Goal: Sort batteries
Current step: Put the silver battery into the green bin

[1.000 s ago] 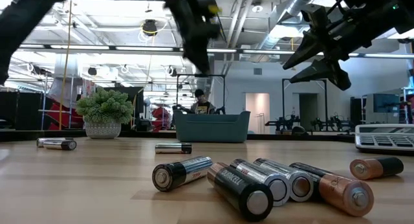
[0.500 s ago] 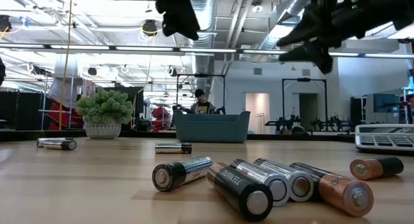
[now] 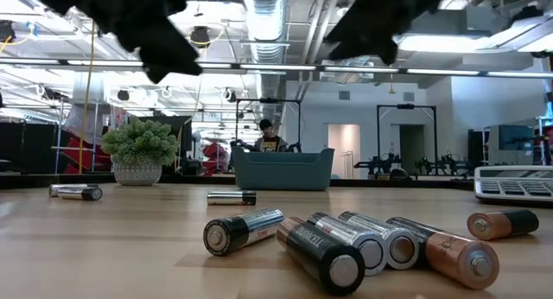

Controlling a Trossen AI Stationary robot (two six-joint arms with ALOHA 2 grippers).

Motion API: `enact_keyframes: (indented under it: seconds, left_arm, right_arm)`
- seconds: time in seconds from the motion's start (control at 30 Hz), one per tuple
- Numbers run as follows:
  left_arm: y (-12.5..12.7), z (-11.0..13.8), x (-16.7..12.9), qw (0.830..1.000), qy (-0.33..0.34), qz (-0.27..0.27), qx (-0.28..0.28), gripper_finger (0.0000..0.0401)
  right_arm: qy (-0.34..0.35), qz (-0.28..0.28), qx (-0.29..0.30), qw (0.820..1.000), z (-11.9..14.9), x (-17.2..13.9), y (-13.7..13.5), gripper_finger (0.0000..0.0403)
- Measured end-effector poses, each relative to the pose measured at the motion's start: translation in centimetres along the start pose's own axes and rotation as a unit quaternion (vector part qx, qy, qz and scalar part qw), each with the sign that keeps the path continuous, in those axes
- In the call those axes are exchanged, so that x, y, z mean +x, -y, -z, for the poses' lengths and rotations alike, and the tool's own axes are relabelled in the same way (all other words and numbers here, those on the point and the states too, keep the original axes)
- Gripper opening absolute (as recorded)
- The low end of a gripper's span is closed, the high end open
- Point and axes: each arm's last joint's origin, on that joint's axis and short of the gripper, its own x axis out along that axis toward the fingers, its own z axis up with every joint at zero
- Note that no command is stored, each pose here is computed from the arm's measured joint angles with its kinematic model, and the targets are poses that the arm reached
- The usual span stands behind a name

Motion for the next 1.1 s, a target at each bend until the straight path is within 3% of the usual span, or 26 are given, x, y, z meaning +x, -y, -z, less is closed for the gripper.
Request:
enact_keyframes:
  seconds: [0.2,0.37,0.6,0.73,0.93,1.1]
  left_arm:
    - [-0.5,3.1,-2.6,0.999,0.029,0.022,-0.010,0.0134]
    - [-0.4,4.7,-4.9,0.997,0.058,0.058,0.000,0.0134]
    - [-1.1,6.3,-6.7,0.996,0.053,0.071,-0.005,0.0135]
    - [-1.5,7.2,-7.2,0.998,0.021,0.058,0.005,0.0135]
    - [-2.0,7.4,-8.6,0.998,0.041,0.052,0.024,0.0135]
    - [-2.5,8.2,-9.7,0.999,0.024,0.048,0.005,0.0135]
  right_arm:
    - [-0.098,0.039,-0.030,0.994,-1.8,6.1,-2.6,0.0175]
    - [-0.143,0.016,-0.034,0.989,-3.3,10.8,-4.8,0.0176]
    - [-0.249,0.042,-0.090,0.963,-2.6,15.7,-6.1,0.0188]
    - [-0.256,0.017,-0.084,0.963,-2.6,18.2,-7.1,0.0192]
    - [-0.209,-0.006,-0.075,0.975,-4.0,21.6,-8.7,0.0190]
    - [-0.260,-0.010,-0.077,0.963,-3.2,23.4,-8.3,0.0189]
